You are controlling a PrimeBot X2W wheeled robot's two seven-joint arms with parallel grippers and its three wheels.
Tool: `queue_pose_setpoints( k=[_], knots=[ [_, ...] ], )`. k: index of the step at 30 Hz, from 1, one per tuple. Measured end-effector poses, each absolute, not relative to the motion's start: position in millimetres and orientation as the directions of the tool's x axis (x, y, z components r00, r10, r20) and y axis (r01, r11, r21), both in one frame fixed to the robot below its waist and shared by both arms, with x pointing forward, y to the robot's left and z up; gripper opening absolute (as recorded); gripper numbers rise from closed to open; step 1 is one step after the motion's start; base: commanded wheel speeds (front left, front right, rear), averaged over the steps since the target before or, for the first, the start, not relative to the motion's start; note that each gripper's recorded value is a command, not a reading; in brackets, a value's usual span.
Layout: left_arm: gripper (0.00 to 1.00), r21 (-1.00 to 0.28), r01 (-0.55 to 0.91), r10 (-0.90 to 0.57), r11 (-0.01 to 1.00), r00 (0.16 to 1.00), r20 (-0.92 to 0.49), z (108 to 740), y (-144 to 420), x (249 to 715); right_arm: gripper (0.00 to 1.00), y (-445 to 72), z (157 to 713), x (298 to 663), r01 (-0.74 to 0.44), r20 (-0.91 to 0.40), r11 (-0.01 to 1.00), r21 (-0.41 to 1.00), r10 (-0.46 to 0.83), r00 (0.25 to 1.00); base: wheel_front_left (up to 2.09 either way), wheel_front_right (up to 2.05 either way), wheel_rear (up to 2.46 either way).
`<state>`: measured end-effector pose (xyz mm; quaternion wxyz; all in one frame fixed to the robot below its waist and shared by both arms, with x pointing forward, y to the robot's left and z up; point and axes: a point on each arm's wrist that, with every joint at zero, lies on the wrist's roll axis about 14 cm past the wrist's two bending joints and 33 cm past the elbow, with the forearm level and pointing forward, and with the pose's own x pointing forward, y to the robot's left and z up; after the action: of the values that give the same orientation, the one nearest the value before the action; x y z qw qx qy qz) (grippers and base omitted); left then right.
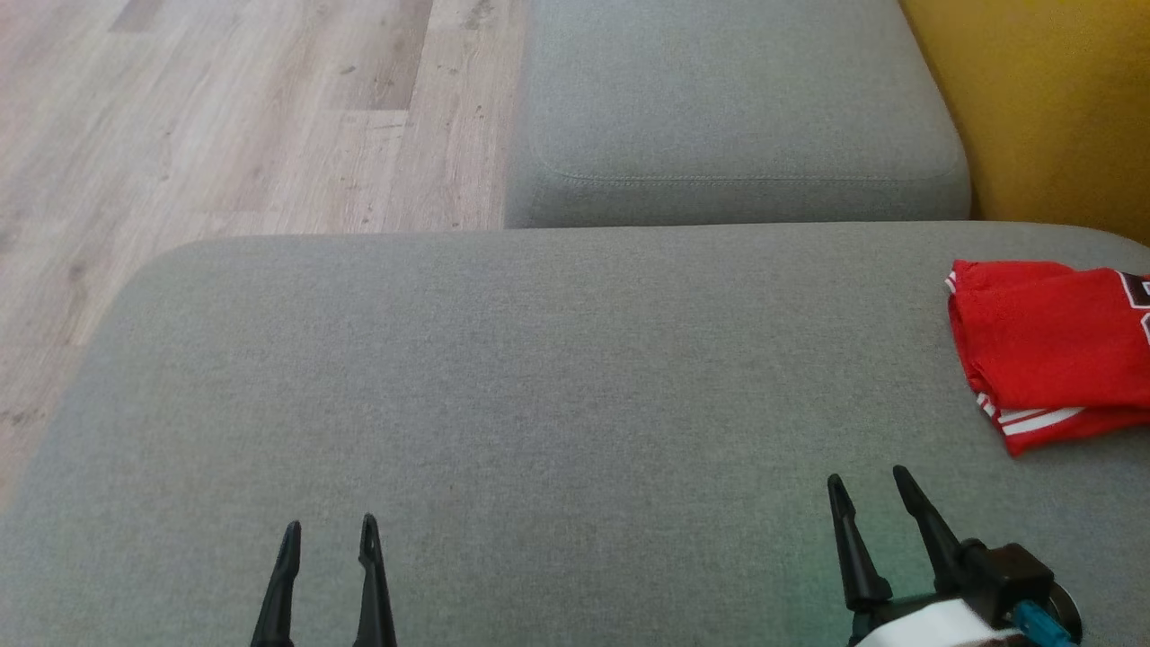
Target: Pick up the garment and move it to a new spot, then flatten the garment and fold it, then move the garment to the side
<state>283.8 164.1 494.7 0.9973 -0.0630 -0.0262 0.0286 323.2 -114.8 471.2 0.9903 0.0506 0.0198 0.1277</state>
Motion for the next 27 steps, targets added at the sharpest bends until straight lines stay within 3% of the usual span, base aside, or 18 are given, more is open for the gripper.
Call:
queue_pose_setpoints(
  k=[23, 24, 27],
  knots=[
    [1.00, -0.075, -0.024, 0.026, 0.997, 0.999, 0.036, 490, 160, 283, 1.00, -129, 468, 316, -0.204, -0.034, 0.972, 0.118, 0.209, 0.977, 0.00, 0.00, 0.00],
    [0.00, -0.074, -0.024, 0.026, 0.997, 0.999, 0.023, 486, 160, 283, 0.00, -129, 464, 315, -0.203, -0.048, 0.972, 0.119, 0.209, 0.977, 0.00, 0.00, 0.00],
    [0.00, -0.071, -0.030, 0.027, 0.997, 0.999, -0.039, 467, 160, 277, 0.00, -130, 443, 305, -0.193, -0.116, 0.973, 0.127, 0.208, 0.971, 0.00, 0.00, 0.00]
  ],
)
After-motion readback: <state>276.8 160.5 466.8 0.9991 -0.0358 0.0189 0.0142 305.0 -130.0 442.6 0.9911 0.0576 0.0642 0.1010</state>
